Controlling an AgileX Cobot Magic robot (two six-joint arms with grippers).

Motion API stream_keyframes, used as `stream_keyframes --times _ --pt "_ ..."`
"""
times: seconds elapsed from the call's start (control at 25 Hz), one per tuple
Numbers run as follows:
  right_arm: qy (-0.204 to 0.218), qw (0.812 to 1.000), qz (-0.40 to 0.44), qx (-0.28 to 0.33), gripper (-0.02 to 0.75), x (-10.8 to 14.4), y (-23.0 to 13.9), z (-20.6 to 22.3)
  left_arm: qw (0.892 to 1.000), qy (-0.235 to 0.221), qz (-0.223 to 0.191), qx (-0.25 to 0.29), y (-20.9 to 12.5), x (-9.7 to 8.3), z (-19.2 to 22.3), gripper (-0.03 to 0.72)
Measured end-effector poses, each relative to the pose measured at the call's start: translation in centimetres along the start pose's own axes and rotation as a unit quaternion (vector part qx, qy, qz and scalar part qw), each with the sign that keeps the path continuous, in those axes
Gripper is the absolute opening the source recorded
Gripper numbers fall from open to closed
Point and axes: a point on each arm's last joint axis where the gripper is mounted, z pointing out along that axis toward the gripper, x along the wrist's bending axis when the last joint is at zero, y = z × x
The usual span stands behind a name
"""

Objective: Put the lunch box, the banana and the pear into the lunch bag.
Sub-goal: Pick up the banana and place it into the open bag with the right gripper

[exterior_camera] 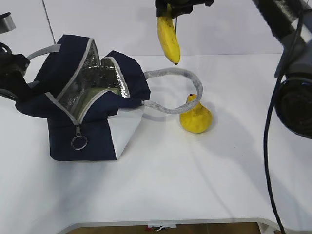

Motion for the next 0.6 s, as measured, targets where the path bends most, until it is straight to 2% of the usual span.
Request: stream_keyframes --times 0.4,0.48,0.6 --pt "0.054 0.997 -0.035 -0.05 0.289 0.8 2.5 -7.2 1.0 0.0 0.0 0.0 0.0 0.0 0.0 -0.007" --pt "0.093 0.994 -0.027 -0.047 0.289 1.4 2.6 -8.5 1.0 0.0 0.0 0.0 0.0 0.0 0.0 -0.007" --pt "0.173 0.985 -0.009 -0.026 0.289 2.8 2.3 -9.7 1.0 -0.002 -0.001 -0.001 0.0 0.0 0.0 -0.007"
